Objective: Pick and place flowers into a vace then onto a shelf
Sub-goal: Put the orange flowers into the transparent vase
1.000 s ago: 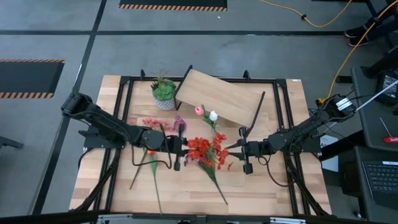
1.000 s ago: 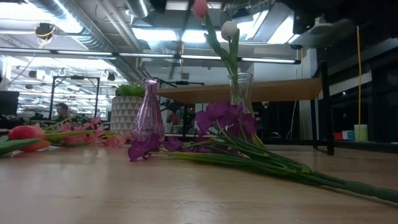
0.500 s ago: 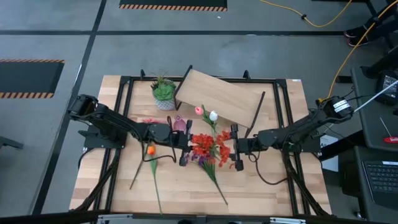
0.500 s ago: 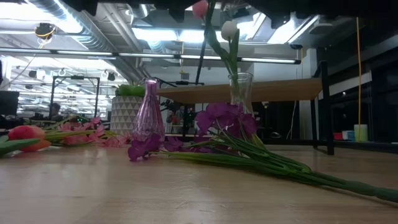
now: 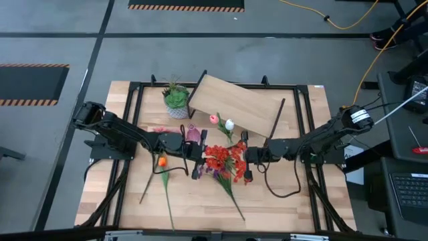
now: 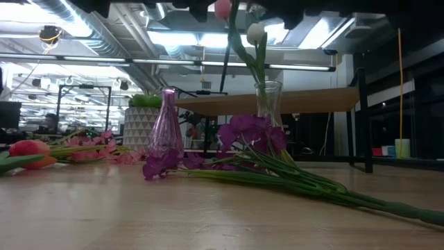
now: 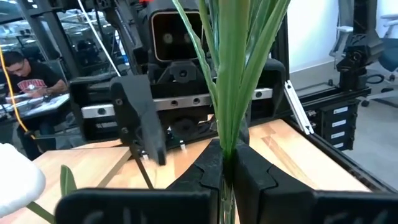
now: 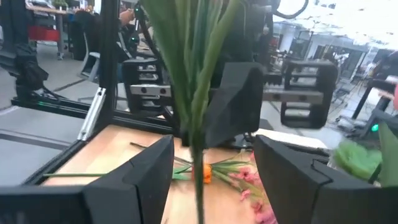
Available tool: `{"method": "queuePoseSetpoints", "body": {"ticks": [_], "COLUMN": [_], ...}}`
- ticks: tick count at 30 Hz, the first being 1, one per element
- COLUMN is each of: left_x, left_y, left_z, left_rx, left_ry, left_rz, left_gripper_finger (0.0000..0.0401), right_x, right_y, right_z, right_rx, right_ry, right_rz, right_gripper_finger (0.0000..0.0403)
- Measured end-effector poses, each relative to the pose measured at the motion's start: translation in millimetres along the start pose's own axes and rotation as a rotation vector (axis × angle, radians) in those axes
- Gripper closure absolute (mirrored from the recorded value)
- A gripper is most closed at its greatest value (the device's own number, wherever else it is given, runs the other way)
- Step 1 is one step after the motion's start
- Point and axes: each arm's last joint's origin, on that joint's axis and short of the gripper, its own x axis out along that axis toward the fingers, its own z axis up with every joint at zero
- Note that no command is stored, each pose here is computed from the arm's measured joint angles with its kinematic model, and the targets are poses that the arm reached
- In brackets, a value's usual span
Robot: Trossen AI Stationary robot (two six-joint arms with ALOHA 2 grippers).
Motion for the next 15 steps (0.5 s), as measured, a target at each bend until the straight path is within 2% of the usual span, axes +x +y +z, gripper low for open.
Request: {"method": "queuePoseSetpoints", "body": {"ticks": [10, 15], "left_x": [0.0, 0.0], "left_y": [-0.6, -0.8], "left_z": [0.0, 0.1], "left_rx": [0.002, 0.017], "left_ry": [-0.003, -0.005], "left_rz": [-0.019, -0.028], "left_gripper_finger": [0.0389, 0.0389], "right_x": [8.7, 8.7], "right_y": [1.1, 2.2], "right_z": [7.8, 9.2], "right_rx": [-0.027, -0.022], "right_ry": [-0.023, -0.044], "right_rz": [-0.003, 0.040], "right_gripper_finger": [0.0177, 0.0180]}}
